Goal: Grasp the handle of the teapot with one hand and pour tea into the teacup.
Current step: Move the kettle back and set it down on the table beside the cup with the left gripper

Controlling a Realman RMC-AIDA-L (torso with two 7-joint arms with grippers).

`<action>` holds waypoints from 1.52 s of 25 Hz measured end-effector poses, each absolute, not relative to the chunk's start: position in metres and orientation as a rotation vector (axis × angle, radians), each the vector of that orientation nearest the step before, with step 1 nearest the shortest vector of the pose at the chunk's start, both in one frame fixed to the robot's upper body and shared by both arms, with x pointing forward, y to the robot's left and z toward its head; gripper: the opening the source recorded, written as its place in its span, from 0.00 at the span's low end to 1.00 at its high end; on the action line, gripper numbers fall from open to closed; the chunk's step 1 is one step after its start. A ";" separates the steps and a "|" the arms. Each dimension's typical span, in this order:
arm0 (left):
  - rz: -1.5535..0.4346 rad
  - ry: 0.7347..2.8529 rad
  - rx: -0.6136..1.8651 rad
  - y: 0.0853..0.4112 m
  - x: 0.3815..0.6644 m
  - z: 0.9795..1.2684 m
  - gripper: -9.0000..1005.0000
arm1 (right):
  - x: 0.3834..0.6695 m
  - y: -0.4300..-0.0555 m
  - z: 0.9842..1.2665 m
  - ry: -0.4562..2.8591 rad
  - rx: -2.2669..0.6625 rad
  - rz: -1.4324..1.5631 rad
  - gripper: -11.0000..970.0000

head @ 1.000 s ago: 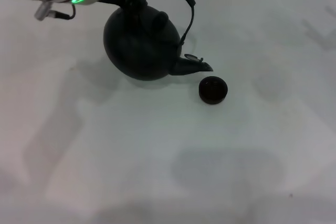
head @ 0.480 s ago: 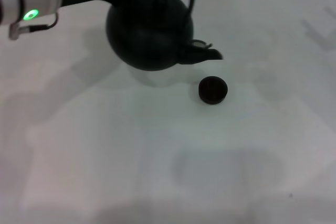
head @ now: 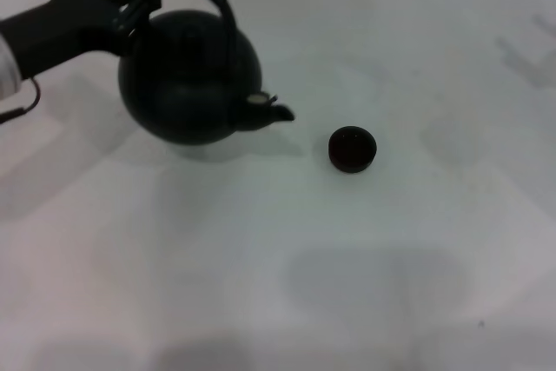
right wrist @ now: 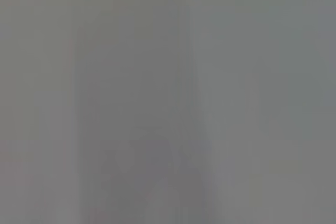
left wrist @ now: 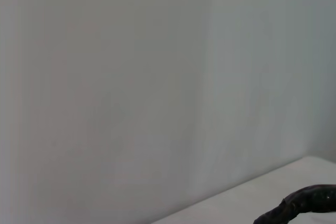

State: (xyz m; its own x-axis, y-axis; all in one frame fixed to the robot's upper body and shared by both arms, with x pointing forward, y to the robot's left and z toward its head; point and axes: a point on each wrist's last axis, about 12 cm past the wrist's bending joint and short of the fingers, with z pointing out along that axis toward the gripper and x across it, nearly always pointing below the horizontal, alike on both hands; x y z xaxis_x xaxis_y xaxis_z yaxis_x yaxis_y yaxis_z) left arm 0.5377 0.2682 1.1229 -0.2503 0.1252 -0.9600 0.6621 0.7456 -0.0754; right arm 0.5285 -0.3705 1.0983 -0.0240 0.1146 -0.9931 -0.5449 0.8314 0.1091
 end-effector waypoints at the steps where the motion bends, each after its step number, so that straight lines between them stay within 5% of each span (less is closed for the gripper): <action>1: -0.587 1.776 0.608 0.272 0.536 1.119 0.14 | 0.528 -0.370 1.098 1.515 -0.362 0.548 0.89; 14: -0.687 1.706 0.401 0.322 0.501 1.065 0.14 | 0.528 -0.368 1.096 1.549 -0.385 0.582 0.89; 38: -0.551 1.797 0.409 0.328 0.504 1.044 0.14 | 0.525 -0.365 1.094 1.559 -0.398 0.607 0.89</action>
